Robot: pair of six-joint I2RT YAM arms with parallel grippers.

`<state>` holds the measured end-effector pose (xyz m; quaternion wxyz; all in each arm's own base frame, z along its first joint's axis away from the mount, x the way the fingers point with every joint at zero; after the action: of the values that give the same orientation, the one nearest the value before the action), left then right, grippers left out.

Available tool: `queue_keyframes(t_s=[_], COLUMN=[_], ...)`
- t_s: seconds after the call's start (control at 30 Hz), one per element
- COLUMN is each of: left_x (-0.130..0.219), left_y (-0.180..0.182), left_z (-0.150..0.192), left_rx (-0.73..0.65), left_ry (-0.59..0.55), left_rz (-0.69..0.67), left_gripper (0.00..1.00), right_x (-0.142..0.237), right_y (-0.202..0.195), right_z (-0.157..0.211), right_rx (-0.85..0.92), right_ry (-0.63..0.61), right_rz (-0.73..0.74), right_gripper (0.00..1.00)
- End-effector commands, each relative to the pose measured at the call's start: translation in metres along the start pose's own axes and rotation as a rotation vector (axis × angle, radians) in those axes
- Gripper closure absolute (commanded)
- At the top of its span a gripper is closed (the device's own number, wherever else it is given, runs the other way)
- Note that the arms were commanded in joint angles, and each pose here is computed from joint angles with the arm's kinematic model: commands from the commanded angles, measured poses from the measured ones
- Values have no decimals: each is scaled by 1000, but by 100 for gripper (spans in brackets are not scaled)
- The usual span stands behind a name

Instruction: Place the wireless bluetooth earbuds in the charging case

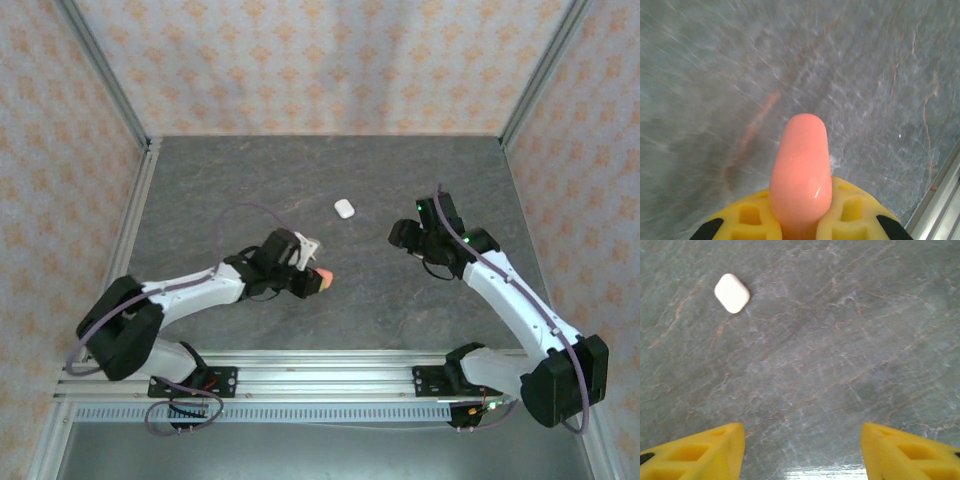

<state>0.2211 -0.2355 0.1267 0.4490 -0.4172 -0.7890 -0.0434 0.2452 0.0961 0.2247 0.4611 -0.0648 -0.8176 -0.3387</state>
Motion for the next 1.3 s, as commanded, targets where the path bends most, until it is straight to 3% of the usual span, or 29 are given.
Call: queue_keyframes(t_s=[0.0, 0.13, 0.27, 0.63, 0.77, 0.87, 0.97, 1.03, 1.07, 1.27], left_x=[-19, -42, -51, -29, -7, 15, 44, 66, 79, 146], left_y=[-21, -43, -47, -32, -22, -7, 17, 35, 46, 114], left_z=[-9, -8, -7, -10, -24, -37, -52, -65, -72, -89], left_rx=[7, -42, -42, -122, -143, -153, -151, -152, -151, -75], left_ry=[17, 82, 125, 215, 202, 182, 154, 117, 88, -127], left_rz=[18, 41, 39, -123, -175, -233, -338, -420, -471, -796], left_gripper=[100, 97, 88, 56, 49, 44, 30, 14, 1, 0], right_x=[3, 5, 13, 30, 39, 43, 40, 32, 27, 2], right_y=[-9, -20, -30, -39, -37, -37, -38, -39, -41, -65], right_z=[-6, -7, -11, -24, -36, -46, -56, -63, -66, -86], right_rx=[-16, 5, 21, 55, 106, 155, 187, 216, 227, 222], right_ry=[-89, -133, -213, -417, -513, -596, -652, -670, -687, -784], right_rz=[28, 69, 102, 108, 148, 191, 242, 263, 275, 340], right_gripper=[34, 28, 21, 13, 10, 2, 1, 1, 1, 1])
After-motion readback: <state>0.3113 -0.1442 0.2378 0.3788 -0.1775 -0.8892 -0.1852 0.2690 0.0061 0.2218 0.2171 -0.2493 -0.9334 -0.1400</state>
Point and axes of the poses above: each hand's point on the last joint's axis, 136 mm out from that joint toward the fingers, its own x axis back along the fingers, its own y axis along the line the jaws close on, z = x × y, the point moved 7 cm from there along x, back along the fingers, and after that the axes turned 15 degrees about -x, right-handed, at the moved point
